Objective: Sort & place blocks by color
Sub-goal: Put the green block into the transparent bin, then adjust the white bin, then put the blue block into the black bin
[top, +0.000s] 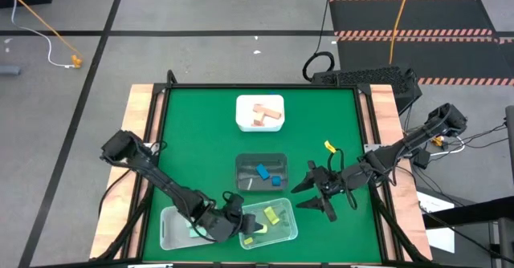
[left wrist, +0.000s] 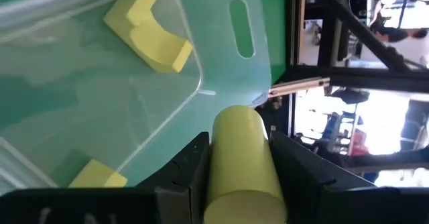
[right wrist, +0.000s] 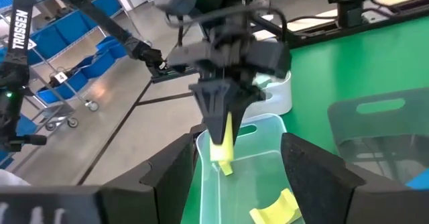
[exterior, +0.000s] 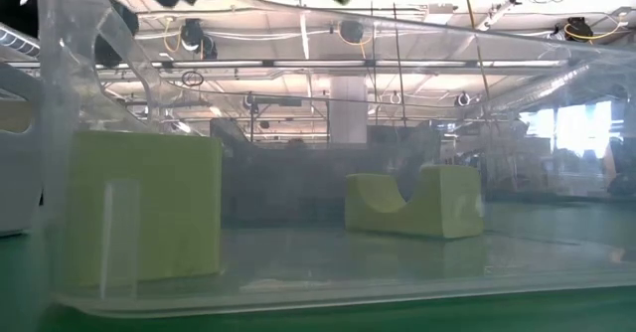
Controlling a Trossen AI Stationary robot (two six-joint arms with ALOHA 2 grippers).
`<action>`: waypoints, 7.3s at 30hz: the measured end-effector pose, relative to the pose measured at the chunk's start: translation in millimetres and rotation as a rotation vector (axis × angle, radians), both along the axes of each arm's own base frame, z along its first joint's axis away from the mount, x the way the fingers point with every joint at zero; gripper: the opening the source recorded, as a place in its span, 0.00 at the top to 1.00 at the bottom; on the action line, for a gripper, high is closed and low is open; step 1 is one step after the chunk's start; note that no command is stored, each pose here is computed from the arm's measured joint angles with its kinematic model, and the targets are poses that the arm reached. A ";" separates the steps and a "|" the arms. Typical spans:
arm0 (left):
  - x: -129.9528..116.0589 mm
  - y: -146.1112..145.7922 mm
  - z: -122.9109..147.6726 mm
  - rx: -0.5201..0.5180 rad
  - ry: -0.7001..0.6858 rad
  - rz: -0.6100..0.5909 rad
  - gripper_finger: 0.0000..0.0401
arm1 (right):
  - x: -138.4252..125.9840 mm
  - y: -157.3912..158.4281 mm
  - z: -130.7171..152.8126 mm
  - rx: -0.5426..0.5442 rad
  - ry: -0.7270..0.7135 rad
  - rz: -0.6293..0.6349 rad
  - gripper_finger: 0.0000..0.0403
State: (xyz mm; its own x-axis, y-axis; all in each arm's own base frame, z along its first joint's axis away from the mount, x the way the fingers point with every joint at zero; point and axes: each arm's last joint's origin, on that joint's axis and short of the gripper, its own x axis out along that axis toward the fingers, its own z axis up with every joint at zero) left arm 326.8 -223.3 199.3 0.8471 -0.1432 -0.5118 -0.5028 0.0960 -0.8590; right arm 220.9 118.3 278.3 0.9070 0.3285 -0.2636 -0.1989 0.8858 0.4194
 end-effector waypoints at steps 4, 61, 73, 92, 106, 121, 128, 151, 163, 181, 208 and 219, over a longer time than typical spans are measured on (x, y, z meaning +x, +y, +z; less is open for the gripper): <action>3.2 -2.0 -8.9 -0.024 0.009 0.020 0.64 | 1.4 -2.7 0.0 -0.008 -0.003 -0.011 0.47; -22.9 214.0 104.7 0.790 0.172 0.201 0.55 | 19.1 -52.6 -3.6 -0.144 0.009 -0.257 0.47; -31.0 305.5 59.4 0.669 0.571 0.269 0.55 | 20.0 -60.2 -3.2 -0.182 0.002 -0.406 0.47; -22.8 354.6 10.1 0.711 0.782 0.175 0.55 | 20.3 -60.9 -3.3 -0.179 0.003 -0.399 0.47; -12.2 356.1 15.3 0.702 0.648 0.208 0.55 | 20.3 -60.9 -3.3 -0.182 0.003 -0.398 0.47; -3.1 360.1 -22.5 0.641 0.748 0.174 0.70 | 24.4 -63.1 12.1 -0.121 -0.147 -0.422 0.47; -10.5 362.7 -19.2 0.629 0.787 0.172 0.97 | 25.4 -63.0 26.9 -0.051 -0.287 -0.436 0.47; -65.5 382.4 10.3 0.588 1.039 0.276 0.99 | 20.7 -169.8 -12.5 -0.170 0.129 -0.846 0.46; -63.7 384.0 6.4 0.563 1.042 0.383 0.92 | 32.3 -249.2 -68.6 -0.143 0.328 -0.745 0.46; -62.1 384.2 13.6 0.548 0.967 0.366 0.69 | 33.7 -286.4 -98.3 -0.388 0.348 -0.607 0.46; -98.0 356.9 119.9 0.799 0.508 0.429 0.60 | 21.6 -312.0 -100.6 -0.142 0.313 -0.822 0.41; -91.5 374.7 137.3 0.868 0.319 0.572 0.60 | 13.9 -348.1 -110.7 -0.156 0.233 -0.755 0.24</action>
State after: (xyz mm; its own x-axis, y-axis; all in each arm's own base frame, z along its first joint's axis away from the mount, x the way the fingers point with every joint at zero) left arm 235.4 151.4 336.6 0.4833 0.7469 -0.4567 -0.8541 0.2878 -0.4332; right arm 234.7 -229.8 167.7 0.7855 -0.4074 -0.4658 0.5542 0.7980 0.2367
